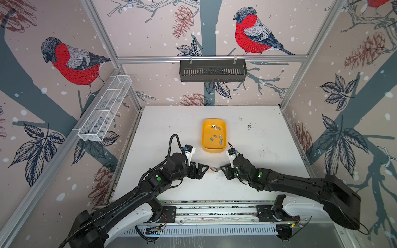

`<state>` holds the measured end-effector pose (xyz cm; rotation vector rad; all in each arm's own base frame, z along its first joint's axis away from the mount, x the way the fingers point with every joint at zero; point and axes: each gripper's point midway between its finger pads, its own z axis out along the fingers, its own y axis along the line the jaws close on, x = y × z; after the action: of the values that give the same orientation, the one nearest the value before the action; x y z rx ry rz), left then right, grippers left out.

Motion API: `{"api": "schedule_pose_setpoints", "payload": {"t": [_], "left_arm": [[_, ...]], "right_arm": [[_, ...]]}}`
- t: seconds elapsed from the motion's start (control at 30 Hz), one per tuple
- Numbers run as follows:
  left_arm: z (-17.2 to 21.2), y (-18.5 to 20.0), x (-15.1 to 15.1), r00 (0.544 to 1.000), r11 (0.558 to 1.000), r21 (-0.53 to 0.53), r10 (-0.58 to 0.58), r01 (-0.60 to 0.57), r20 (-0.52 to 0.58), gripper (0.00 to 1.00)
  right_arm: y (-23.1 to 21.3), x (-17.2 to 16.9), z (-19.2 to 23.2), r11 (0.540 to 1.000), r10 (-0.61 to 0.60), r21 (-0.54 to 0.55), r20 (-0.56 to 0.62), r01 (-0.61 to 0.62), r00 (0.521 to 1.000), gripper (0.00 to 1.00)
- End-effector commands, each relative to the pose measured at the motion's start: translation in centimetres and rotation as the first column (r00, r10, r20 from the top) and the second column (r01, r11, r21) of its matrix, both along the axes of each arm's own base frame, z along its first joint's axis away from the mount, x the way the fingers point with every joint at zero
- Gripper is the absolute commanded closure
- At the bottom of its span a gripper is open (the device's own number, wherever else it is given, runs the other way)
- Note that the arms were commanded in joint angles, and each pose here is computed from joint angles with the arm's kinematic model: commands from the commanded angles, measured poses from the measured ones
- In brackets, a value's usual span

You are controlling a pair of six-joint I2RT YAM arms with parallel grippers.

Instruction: Load the staples into the stapler

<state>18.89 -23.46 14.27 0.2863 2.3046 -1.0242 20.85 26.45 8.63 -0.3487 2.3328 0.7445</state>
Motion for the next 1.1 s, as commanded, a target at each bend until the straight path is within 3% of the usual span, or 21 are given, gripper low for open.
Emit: {"api": "schedule_pose_setpoints", "payload": {"t": [0.0,0.17,0.4,1.07], "left_arm": [[0.9,-1.6,0.1,0.997,0.992,-0.127,0.016,-0.025,-0.072,0.02],[0.0,-2.8,-0.1,0.993,0.988,-0.145,0.03,-0.047,-0.115,0.03],[-1.0,-4.6,-0.6,0.976,0.986,-0.157,0.021,-0.055,-0.216,0.02],[-1.5,-6.2,-0.3,0.968,0.989,-0.14,0.004,-0.04,-0.253,0.03]], "right_arm": [[0.1,0.3,1.1,0.991,-0.031,0.127,-0.065,0.039,0.997,0.71],[-0.2,0.4,1.8,0.977,-0.008,0.211,-0.069,0.023,0.998,0.77],[0.0,0.5,0.6,0.972,0.025,0.234,-0.1,-0.001,0.995,0.81],[1.1,1.1,-2.8,0.976,0.047,0.219,-0.161,-0.011,0.986,0.87]]}}
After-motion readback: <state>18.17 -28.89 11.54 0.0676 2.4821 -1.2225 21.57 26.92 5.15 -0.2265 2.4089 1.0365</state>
